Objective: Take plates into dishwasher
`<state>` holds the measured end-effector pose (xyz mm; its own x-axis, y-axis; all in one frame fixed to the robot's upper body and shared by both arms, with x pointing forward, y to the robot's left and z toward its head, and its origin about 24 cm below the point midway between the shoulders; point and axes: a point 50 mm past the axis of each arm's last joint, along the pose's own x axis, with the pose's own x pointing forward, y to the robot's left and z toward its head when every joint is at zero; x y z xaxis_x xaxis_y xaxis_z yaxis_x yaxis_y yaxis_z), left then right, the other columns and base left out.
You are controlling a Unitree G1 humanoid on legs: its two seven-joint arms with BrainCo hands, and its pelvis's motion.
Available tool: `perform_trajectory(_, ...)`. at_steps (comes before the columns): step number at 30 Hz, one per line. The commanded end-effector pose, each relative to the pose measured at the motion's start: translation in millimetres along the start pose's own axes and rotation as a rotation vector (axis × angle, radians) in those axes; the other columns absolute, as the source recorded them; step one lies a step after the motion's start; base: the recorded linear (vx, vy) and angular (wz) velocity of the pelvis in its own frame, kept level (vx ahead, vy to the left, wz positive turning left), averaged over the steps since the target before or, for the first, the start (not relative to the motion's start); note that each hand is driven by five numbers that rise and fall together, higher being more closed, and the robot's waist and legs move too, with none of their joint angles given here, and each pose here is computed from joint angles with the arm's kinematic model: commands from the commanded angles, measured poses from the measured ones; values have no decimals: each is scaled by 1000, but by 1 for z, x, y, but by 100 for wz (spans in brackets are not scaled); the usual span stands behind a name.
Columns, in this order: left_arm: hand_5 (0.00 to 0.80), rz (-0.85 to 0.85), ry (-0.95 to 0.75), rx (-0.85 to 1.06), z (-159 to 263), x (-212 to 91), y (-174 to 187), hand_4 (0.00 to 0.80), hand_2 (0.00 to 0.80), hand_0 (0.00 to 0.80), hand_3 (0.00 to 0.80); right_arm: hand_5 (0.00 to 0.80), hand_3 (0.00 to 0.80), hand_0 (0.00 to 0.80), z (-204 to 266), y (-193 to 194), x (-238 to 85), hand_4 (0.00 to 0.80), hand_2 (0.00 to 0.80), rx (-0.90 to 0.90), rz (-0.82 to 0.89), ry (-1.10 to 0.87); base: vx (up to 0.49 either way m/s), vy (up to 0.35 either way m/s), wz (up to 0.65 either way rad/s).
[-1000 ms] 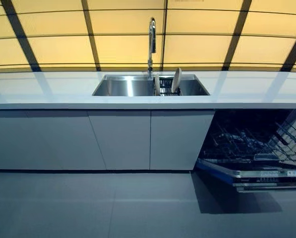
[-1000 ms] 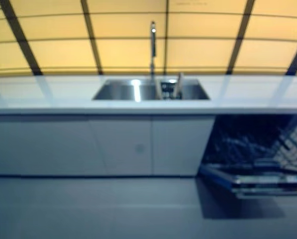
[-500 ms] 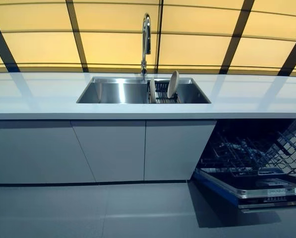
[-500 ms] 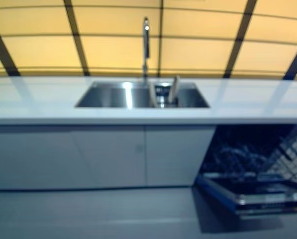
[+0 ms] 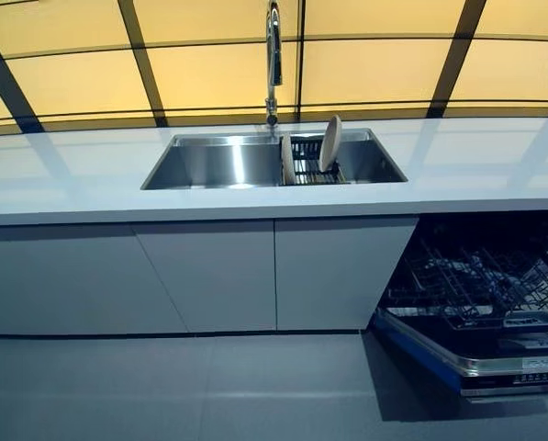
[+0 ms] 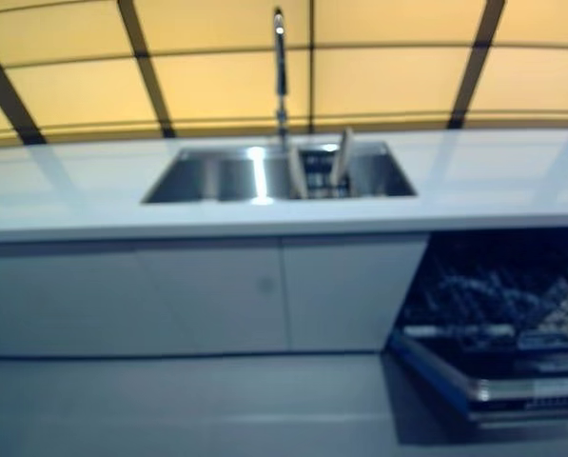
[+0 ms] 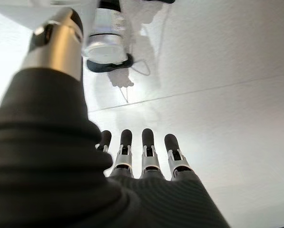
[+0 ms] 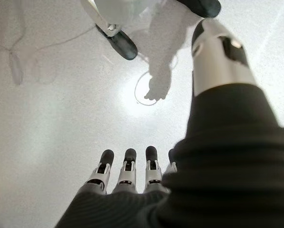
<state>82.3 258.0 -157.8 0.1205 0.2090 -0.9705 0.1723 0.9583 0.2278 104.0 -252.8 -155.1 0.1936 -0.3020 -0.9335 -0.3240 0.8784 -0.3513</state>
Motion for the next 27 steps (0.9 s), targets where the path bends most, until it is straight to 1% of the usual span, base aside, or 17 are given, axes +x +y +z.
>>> perform_trajectory(1, 0, 69, 18, 76, 3, -3, 22, 0, 0, 0, 0, 0, 0, 0, 1, -10, 0, 0, 0, 36, -37, -37, 245, 294, -4)
perform_trajectory(4, 0, 82, 32, 87, 3, -3, 25, 0, 0, 0, 0, 0, 0, 0, 0, -9, -1, 0, 0, 67, -42, -48, 244, 159, 30)
perform_trajectory(6, 0, 90, 35, 77, 3, -4, 28, 0, 0, 0, 0, 0, 0, 0, -2, -9, -1, 0, 0, 64, -45, -54, 329, -41, 25)
perform_trajectory(9, 0, 91, 31, 94, 4, -4, 29, 0, 0, 0, 0, 0, 0, 0, -8, -9, 0, 0, 0, 83, -54, -45, 374, -233, -13)
perform_trajectory(13, 0, 76, 49, 81, -2, -3, 26, 0, 0, 0, 0, 0, 0, 0, -18, -19, 0, 0, 0, 99, -63, -39, 415, -221, 40)
perform_trajectory(16, 0, 61, 77, 24, -12, -2, 19, 0, 0, 0, 0, 0, 0, 0, -19, -19, 0, 0, 0, 58, -60, -11, 197, -116, 29)
perform_trajectory(18, 0, 64, 80, -10, -14, -1, 18, 0, 0, 0, 0, 0, 0, 0, -19, -18, 0, 0, 0, 69, -60, -3, 156, -123, 48)
perform_trajectory(20, 0, 50, 75, 25, -12, -2, 20, 0, 0, 0, 0, 0, 0, 0, -10, -23, -1, 0, 0, 84, -66, -42, 128, -133, 26)
perform_trajectory(24, 0, 77, 85, 42, -13, -2, 22, 0, 0, 0, 0, 0, 0, 0, 3, -32, -2, 0, 0, 141, -86, -89, 80, -44, -10)
perform_trajectory(27, 0, 93, 95, 57, -16, -3, 25, 0, 0, 0, 0, 0, 0, 0, 11, -36, -3, 0, 0, 130, -82, -134, 74, 17, 0)
